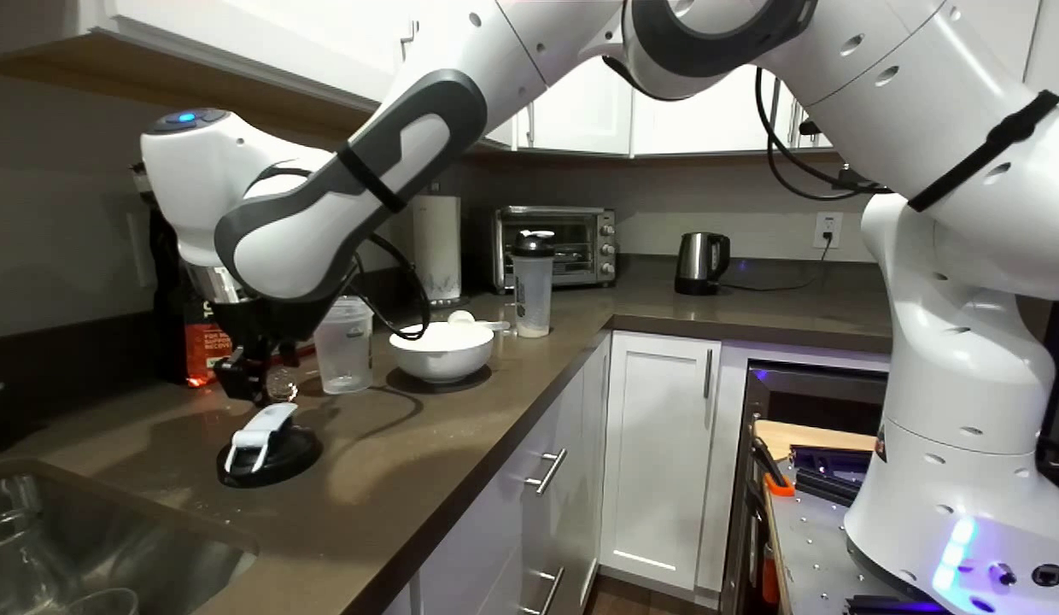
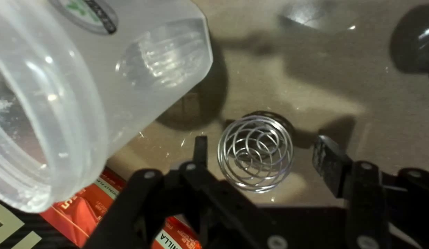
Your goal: Put the ball in the shaker
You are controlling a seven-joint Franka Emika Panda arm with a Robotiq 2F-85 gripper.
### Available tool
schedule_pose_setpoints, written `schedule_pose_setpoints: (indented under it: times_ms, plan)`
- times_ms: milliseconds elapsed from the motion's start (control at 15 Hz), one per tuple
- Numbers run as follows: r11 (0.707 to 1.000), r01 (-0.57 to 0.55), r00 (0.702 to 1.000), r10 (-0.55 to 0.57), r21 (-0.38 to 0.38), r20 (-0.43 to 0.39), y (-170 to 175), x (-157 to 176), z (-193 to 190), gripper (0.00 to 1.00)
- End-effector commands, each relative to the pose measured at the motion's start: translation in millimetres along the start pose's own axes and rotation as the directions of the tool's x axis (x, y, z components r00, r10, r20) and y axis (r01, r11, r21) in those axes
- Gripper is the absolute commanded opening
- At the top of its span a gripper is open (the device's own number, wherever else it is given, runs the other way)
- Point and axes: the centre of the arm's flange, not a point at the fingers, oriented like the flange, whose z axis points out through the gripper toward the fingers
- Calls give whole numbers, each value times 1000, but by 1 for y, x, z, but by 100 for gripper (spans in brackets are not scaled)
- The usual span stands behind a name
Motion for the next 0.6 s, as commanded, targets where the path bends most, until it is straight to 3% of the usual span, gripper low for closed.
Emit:
schedule_pose_setpoints:
  times_ms: [0,400,533]
  plan:
    - [1000,-19,1000,19,22,-14,1,8,4,79]
    - [999,-20,1000,21,28,-22,-1,11,5,77]
    - [999,-20,1000,21,29,-24,-2,12,5,66]
